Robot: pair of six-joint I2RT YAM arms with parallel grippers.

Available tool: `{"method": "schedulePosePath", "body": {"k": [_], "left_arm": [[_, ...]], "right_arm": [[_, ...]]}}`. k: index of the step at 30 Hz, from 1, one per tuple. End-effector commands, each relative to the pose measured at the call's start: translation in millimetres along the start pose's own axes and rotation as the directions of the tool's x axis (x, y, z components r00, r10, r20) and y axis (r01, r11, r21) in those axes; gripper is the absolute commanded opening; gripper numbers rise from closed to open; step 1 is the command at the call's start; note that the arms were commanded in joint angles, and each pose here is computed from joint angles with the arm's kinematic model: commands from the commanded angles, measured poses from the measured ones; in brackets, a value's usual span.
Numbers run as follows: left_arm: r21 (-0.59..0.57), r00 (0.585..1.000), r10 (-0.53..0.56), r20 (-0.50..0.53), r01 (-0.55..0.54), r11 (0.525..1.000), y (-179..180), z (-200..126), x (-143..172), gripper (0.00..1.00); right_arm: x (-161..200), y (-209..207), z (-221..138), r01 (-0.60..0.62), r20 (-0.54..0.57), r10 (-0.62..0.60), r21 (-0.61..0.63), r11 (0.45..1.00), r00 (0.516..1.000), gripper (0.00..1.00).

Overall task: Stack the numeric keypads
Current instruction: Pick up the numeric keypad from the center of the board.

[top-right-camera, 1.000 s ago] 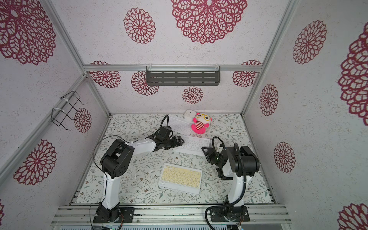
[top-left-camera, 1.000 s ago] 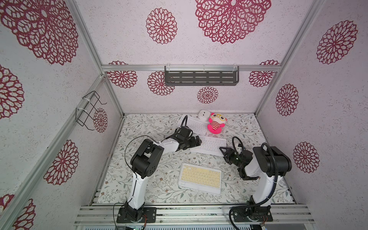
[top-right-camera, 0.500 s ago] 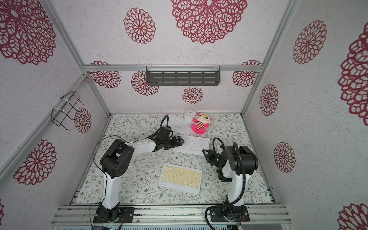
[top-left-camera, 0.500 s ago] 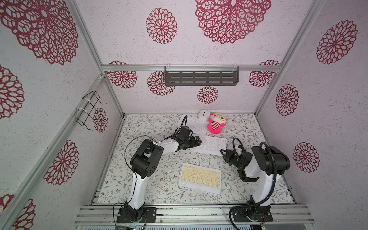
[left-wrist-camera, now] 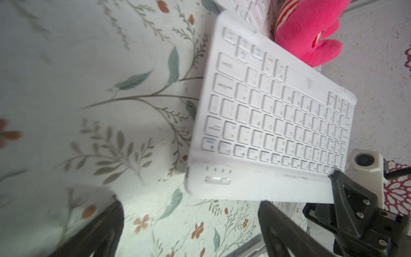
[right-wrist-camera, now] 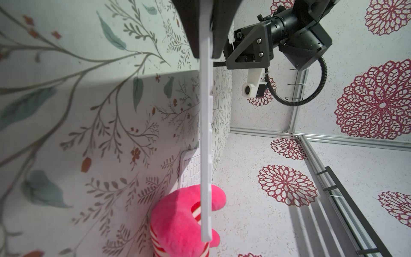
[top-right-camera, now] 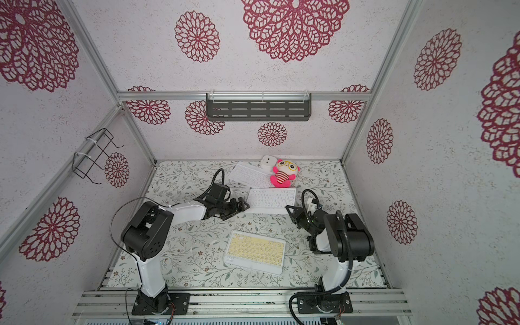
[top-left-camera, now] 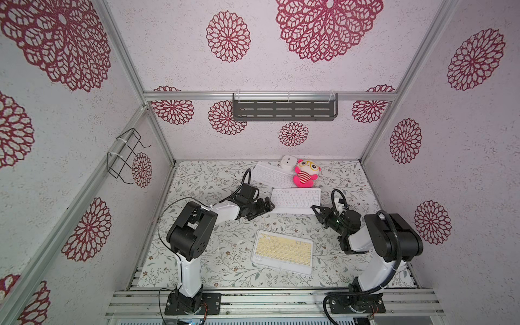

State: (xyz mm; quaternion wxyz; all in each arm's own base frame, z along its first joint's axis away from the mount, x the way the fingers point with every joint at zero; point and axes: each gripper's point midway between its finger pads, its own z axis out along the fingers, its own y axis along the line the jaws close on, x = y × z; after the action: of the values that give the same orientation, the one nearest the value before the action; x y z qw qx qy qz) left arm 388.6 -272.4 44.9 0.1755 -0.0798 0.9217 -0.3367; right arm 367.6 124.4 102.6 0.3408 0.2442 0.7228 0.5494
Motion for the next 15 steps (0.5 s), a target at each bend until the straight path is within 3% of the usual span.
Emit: {"method": "schedulePosePath", "body": {"k": [1, 7, 15], "left_arm": [[0.063, 1.0, -0.009, 0.008, 0.008, 0.998, -10, -19, -5, 0.97], [0.199, 1.0, 0.012, 0.009, -0.014, 0.98, -35, -21, -18, 0.98], [0.479, 0.998, 0.046, 0.039, -0.059, 0.876, -99, -32, -41, 0.98]], "right_arm": [[-8, 47, -2, 0.14, 0.002, -0.14, -0.077, 0.987, 0.99, 0.08], [-6, 78, -9, 0.202, -0.02, -0.204, -0.077, 0.976, 0.979, 0.08], [2, 105, -17, 0.213, -0.024, -0.217, -0.12, 0.97, 0.976, 0.08]]}}
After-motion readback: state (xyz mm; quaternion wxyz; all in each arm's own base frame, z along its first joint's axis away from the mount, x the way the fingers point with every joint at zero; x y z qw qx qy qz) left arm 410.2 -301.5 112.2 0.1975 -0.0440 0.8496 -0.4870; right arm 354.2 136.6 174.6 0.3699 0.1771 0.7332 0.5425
